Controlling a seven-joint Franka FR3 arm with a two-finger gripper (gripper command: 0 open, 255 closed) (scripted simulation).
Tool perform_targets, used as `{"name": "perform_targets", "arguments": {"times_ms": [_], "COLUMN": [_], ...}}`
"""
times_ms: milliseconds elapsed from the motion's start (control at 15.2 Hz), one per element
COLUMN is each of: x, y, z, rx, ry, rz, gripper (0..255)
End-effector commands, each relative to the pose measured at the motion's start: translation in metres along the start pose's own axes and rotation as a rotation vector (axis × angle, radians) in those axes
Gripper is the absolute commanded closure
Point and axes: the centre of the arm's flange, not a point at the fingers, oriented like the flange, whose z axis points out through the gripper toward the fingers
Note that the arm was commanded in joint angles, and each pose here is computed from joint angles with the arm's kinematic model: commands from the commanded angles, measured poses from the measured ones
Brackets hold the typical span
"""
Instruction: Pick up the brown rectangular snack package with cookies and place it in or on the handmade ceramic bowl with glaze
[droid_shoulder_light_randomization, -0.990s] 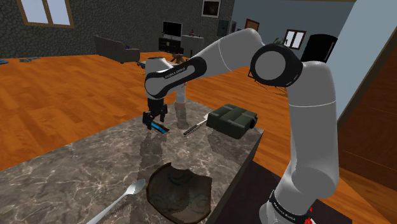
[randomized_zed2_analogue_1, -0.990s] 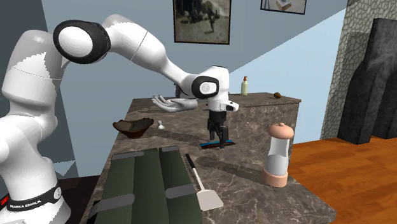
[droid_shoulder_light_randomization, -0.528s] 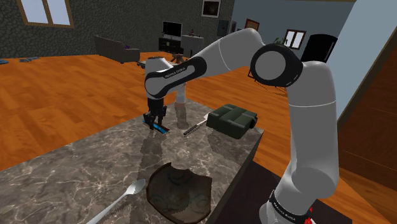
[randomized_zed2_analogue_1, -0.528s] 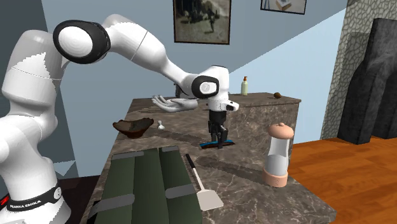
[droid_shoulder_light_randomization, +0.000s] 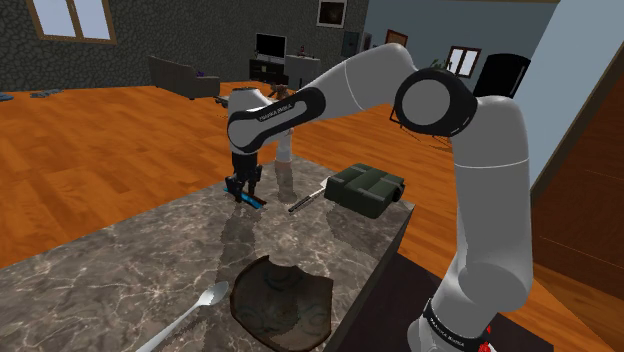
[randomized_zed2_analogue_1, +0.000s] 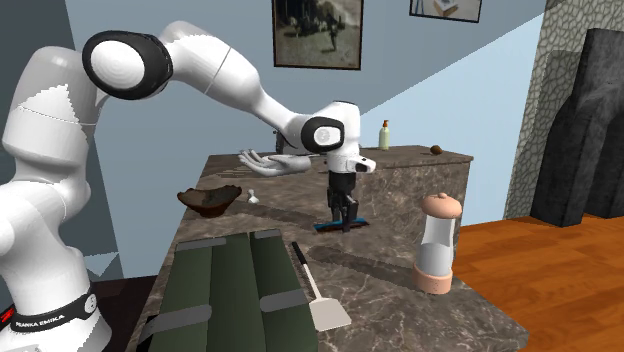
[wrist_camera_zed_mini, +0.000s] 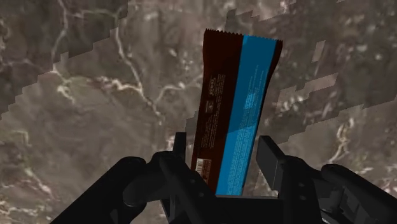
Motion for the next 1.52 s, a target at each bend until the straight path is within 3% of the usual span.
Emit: {"name": "perform_targets", "arguments": {"times_ms": [0, 1452], "x": [0.0, 0.0], "y": [0.0, 0.0], "z": [-0.01, -0.126], "rx": [0.0, 0.0], "ry": [-0.001, -0.001], "rz": [0.0, 0.0], "gripper": [255, 255]}}
